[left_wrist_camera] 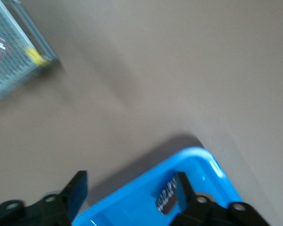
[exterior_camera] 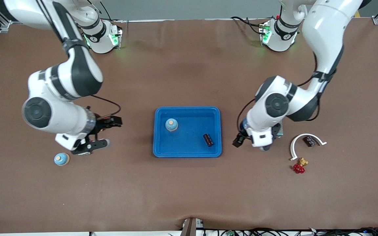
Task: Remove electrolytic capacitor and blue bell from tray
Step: 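Move the left gripper to the second capacitor while the right gripper reaches the bell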
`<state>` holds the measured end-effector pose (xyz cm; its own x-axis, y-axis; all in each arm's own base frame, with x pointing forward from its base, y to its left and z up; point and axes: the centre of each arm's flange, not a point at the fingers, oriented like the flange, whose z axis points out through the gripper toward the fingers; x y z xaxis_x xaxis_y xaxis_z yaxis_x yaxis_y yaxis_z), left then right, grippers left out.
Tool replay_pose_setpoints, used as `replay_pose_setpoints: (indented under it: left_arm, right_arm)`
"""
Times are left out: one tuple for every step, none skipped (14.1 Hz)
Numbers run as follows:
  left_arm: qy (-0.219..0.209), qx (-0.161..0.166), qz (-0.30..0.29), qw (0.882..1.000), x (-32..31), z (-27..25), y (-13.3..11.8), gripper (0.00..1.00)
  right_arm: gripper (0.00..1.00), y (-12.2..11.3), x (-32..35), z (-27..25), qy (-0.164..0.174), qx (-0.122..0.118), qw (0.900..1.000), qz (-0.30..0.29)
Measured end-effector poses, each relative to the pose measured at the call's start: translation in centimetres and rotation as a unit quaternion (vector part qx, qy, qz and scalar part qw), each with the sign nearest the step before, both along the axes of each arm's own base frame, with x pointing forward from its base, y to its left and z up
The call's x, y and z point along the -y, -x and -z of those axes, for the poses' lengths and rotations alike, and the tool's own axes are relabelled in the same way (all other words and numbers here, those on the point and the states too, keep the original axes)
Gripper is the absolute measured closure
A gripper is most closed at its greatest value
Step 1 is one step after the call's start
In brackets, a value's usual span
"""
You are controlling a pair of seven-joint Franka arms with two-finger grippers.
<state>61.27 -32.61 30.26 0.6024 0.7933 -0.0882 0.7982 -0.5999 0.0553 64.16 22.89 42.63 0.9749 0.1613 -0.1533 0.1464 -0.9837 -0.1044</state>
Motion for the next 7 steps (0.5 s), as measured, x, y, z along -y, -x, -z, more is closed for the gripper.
replay_pose_setpoints:
  left_arm:
    - [-0.004, 0.004, 0.02, 1.0, 1.9, 1.0, 0.2, 0.34]
    - [-0.007, 0.005, 0.038, 0.999, 3.8, 2.2, 0.6, 0.43]
    - [-0.005, 0.007, 0.052, 0.999, 5.6, 3.5, 1.0, 0.43]
    - [0.0, 0.009, 0.062, 0.998, 7.2, 4.7, 1.4, 0.44]
    - [0.005, 0.013, 0.069, 0.998, 8.5, 5.8, 1.8, 0.44]
    - [0.008, 0.016, 0.076, 0.997, 9.5, 6.7, 2.3, 0.45]
    - [0.008, 0.019, 0.083, 0.996, 10.3, 7.6, 2.7, 0.46]
  right_arm:
    - [0.0, 0.5, -2.2, 0.1, 0.002, 0.008, 1.0, 0.019]
    - [0.0, 1.1, -4.3, 0.3, 0.003, 0.015, 0.999, 0.036]
    - [0.0, 1.7, -6.4, 0.8, 0.004, 0.021, 0.998, 0.051]
    - [0.0, 2.3, -8.4, 1.7, 0.003, 0.027, 0.998, 0.064]
    - [0.0, 2.8, -10.2, 2.8, 0.002, 0.034, 0.997, 0.072]
    - [0.0, 3.3, -11.8, 4.1, 0.0, 0.04, 0.996, 0.079]
    - [0.0, 3.7, -13.0, 5.5, -0.003, 0.046, 0.995, 0.085]
